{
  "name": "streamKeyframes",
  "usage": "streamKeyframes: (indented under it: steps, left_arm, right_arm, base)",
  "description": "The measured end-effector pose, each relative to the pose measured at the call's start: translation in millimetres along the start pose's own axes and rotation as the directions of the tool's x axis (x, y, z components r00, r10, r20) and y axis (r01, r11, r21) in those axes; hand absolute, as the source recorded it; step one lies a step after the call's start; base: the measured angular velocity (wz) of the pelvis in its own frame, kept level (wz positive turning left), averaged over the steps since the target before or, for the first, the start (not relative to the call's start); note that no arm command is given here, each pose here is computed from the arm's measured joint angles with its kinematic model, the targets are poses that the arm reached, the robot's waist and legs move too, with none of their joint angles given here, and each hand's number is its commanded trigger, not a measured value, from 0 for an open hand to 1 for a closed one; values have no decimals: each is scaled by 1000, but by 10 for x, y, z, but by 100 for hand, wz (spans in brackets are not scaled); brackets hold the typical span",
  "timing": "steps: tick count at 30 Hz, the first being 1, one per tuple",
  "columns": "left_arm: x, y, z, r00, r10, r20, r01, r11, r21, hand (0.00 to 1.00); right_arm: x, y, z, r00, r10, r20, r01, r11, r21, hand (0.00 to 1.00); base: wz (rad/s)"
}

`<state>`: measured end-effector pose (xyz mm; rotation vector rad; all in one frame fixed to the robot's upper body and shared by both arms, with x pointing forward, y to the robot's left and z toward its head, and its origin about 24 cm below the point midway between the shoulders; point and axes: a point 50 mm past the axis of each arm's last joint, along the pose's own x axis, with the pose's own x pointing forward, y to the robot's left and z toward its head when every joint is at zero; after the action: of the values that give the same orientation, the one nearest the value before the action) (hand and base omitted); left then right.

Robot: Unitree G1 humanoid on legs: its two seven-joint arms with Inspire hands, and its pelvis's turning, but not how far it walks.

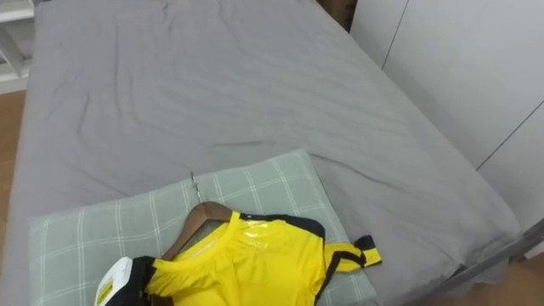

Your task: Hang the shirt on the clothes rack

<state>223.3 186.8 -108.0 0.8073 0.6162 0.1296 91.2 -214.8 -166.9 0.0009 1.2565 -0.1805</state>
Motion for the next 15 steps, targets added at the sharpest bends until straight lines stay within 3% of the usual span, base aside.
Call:
streamKeyframes:
  steps: [15]
  left_arm:
    - [-41, -11, -110, 1000, -8, -13, 8, 1000, 4, 100]
  right_arm:
    - [0, 4, -10, 1000, 2, -4, -2, 1000, 21, 0]
  base:
    - [-1]
